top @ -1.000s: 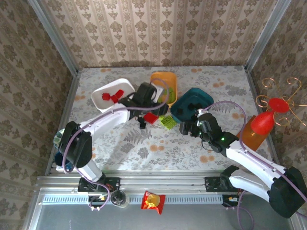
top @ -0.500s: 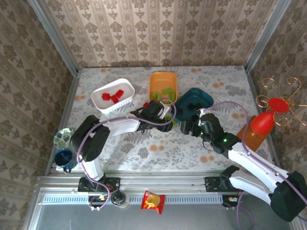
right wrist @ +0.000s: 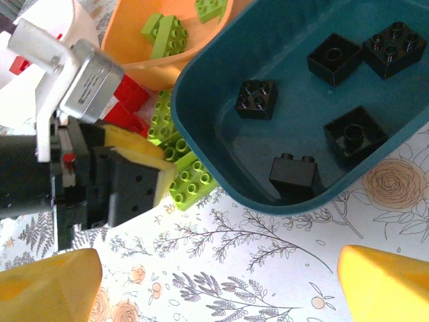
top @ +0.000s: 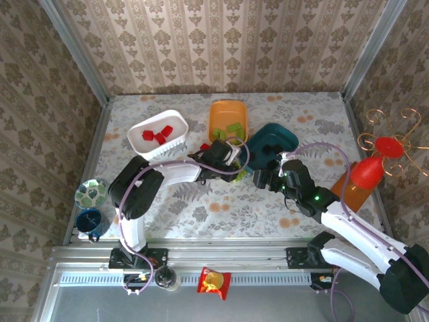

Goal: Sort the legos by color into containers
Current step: Move the lego to the center of the table, then pick up the lego from the center of the table, then place the lego in the container, then pick up the lego from the center of the table.

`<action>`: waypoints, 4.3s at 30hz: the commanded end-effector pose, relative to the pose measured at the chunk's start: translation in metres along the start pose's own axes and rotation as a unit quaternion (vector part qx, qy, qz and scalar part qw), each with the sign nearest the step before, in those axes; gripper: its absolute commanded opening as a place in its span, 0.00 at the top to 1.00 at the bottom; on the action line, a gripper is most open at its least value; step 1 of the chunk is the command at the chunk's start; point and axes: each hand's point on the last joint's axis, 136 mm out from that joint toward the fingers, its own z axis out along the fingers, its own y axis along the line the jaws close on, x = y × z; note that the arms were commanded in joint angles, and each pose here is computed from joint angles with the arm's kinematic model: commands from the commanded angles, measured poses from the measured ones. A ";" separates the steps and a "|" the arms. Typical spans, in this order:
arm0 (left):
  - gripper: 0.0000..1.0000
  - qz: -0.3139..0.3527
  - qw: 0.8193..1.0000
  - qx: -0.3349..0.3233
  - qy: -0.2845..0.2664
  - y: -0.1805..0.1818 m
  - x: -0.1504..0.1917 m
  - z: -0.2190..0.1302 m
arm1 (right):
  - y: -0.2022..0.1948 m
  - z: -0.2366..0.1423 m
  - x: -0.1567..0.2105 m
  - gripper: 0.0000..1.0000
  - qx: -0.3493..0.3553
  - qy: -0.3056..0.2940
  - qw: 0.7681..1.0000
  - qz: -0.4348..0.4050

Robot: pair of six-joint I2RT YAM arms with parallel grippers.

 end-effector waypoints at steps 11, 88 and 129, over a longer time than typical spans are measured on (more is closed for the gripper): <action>0.46 -0.031 0.998 -0.015 0.061 -0.016 0.084 -0.093 | -0.003 0.004 0.003 0.08 0.004 0.008 1.000 0.009; 0.00 -0.197 0.943 -0.079 -0.256 0.084 -0.027 -0.222 | 0.127 0.064 0.018 0.17 -0.131 0.058 0.979 -0.144; 0.00 -0.196 0.932 -0.085 -0.292 0.077 0.029 -0.270 | 0.199 0.236 0.033 0.72 -0.047 0.134 0.923 -0.357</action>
